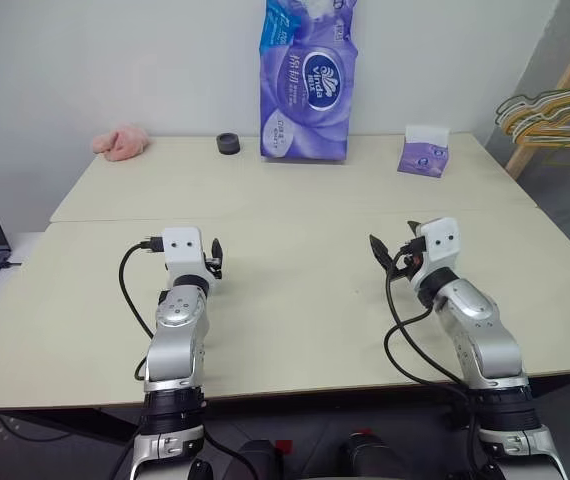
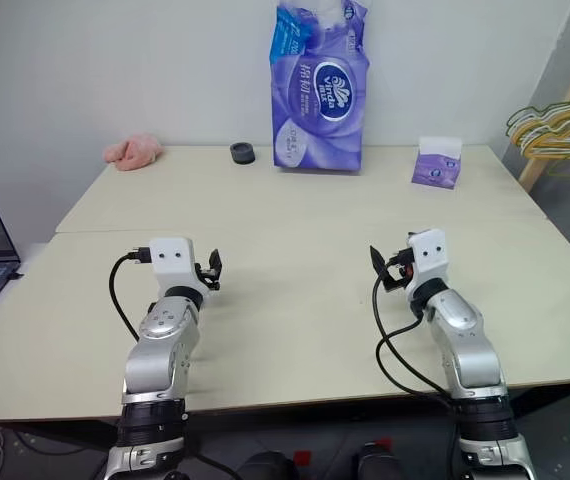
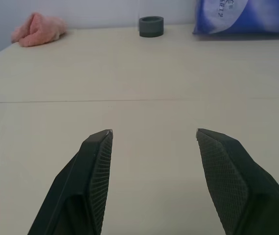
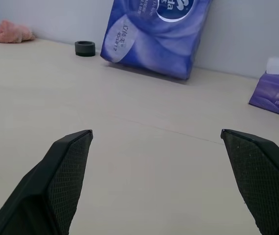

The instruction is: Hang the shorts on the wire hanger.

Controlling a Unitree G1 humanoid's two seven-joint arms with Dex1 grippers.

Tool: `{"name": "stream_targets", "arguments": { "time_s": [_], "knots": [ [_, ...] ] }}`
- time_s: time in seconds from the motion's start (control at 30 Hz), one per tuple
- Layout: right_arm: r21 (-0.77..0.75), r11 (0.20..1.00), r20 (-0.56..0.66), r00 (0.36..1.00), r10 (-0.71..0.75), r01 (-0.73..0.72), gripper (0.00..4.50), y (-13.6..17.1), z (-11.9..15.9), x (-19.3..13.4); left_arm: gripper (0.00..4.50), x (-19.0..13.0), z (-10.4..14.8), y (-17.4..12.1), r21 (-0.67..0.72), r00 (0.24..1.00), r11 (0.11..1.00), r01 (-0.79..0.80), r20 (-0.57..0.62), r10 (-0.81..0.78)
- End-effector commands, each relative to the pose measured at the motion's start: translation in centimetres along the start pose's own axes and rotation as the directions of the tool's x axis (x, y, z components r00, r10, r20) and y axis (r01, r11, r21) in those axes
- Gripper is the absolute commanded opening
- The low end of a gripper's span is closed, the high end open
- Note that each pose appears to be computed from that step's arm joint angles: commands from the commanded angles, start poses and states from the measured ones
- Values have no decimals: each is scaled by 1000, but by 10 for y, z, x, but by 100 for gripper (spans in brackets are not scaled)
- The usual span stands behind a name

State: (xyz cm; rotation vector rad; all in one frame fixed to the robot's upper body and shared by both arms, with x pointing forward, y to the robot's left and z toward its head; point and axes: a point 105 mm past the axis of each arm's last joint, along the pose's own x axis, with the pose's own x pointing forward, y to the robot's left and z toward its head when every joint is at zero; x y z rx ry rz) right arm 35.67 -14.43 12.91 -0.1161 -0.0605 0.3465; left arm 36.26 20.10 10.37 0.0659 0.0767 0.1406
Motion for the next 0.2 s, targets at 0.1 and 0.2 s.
{"name": "stream_targets", "arguments": {
  "time_s": [0.1, 0.2],
  "knots": [
    [-1, 1000, 48, 999, -21, 21, 448, -2, 9, 0, 288, 3, 17, -5, 10, 997, 1000, -7, 82, 6],
    [3, 1000, 51, 998, -21, 21, 448, -1, 9, 1, 288, 3, 19, -7, 19, 995, 1000, -4, 97, 2]
  ]
}}
